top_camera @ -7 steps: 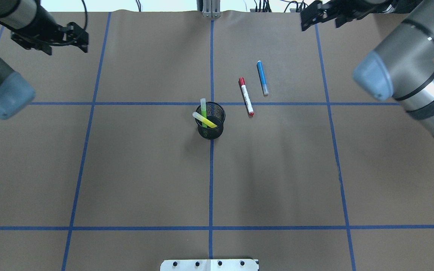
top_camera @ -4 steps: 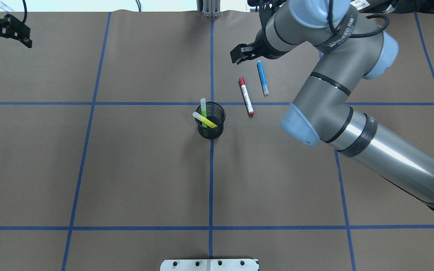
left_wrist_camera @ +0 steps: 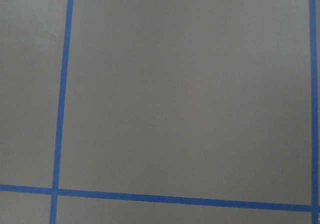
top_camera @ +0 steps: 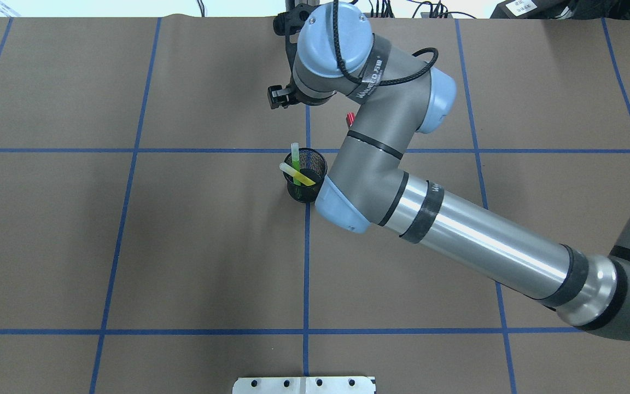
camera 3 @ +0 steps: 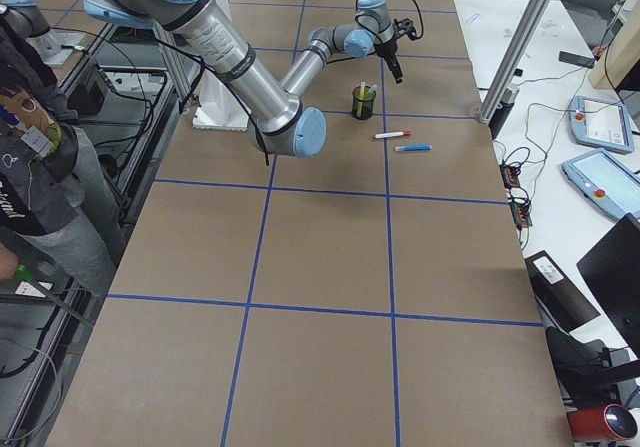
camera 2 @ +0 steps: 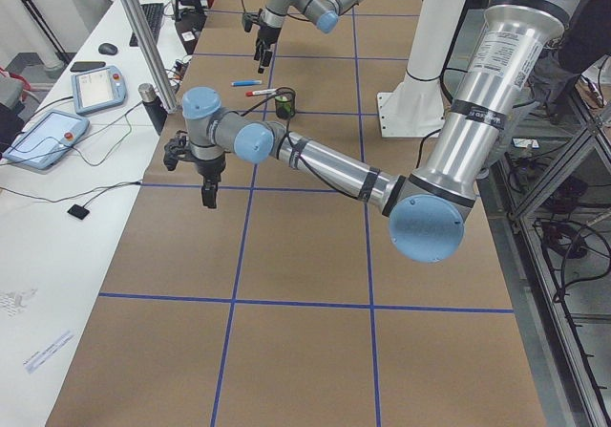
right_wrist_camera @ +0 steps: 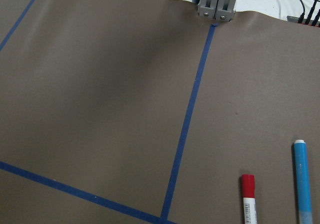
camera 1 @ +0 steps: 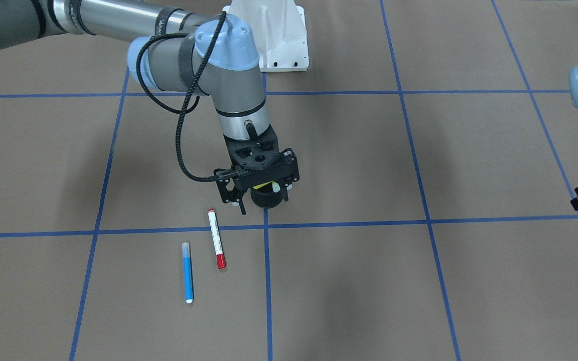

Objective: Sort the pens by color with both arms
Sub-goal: 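Lower the right gripper into the cup over the green highlighter, then grasp the green highlighter and lift it out with the right gripper, then place the green highlighter near the red marker while the left arm advances, then withdraw the right arm while the left gripper moves over the cup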

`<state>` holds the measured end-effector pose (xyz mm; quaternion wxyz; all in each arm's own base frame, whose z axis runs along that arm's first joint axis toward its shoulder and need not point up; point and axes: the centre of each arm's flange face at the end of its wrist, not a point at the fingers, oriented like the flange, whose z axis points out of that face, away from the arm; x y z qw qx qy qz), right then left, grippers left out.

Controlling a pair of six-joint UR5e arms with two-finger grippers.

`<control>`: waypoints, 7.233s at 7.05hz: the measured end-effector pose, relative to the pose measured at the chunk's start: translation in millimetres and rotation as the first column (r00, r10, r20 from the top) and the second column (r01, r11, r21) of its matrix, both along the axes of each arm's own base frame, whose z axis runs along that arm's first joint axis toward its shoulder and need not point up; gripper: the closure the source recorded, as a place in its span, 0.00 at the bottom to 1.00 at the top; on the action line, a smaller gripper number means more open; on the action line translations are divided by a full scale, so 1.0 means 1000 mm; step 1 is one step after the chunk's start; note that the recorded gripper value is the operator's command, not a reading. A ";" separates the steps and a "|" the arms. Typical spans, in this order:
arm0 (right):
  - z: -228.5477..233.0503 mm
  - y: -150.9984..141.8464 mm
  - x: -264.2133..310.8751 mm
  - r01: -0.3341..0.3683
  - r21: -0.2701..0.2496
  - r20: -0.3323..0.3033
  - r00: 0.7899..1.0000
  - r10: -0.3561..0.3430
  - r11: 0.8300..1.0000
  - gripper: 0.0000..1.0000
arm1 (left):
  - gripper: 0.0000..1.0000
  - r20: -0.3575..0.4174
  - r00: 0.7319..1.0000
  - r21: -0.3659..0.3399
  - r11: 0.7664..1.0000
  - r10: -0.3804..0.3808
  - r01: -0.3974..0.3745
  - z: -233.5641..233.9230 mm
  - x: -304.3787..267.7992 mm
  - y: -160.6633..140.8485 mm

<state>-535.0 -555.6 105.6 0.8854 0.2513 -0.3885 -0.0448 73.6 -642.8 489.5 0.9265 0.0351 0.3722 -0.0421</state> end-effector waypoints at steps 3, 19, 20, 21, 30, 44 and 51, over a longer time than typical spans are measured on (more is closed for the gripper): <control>-0.012 0.024 -0.043 0.029 0.011 -0.016 0.999 -0.029 1.000 0.37 | 0.00 0.015 1.000 -0.046 0.999 0.020 -0.019 0.047 -0.021 -0.005; 0.028 0.045 -0.051 0.017 -0.087 -0.002 1.000 -0.018 0.996 0.74 | 0.00 -0.007 0.999 -0.045 0.998 0.039 -0.039 0.060 -0.023 -0.003; 0.028 0.047 -0.052 0.015 -0.095 0.002 1.000 -0.015 0.995 0.74 | 0.00 -0.007 0.999 -0.046 0.998 0.039 -0.039 0.060 -0.023 -0.003; 0.028 0.050 -0.053 0.014 -0.098 0.006 1.000 -0.014 0.995 0.75 | 0.00 -0.007 0.999 -0.046 0.998 0.039 -0.039 0.060 -0.023 -0.003; -0.015 0.052 0.021 0.032 -0.157 0.006 0.999 -0.032 0.987 0.85 | 0.01 -0.173 0.974 -0.195 0.975 -0.144 0.110 -0.031 -0.007 -0.008; 0.003 -0.132 0.085 -0.063 -0.430 -0.073 0.997 0.035 0.901 0.88 | 0.01 -0.358 0.907 0.059 0.964 -0.221 0.258 -0.320 0.223 0.087; -0.002 -0.129 0.042 0.003 -0.359 0.010 1.000 0.001 0.933 0.16 | 0.03 -0.362 0.905 0.321 0.881 -0.226 0.348 -0.344 0.336 0.165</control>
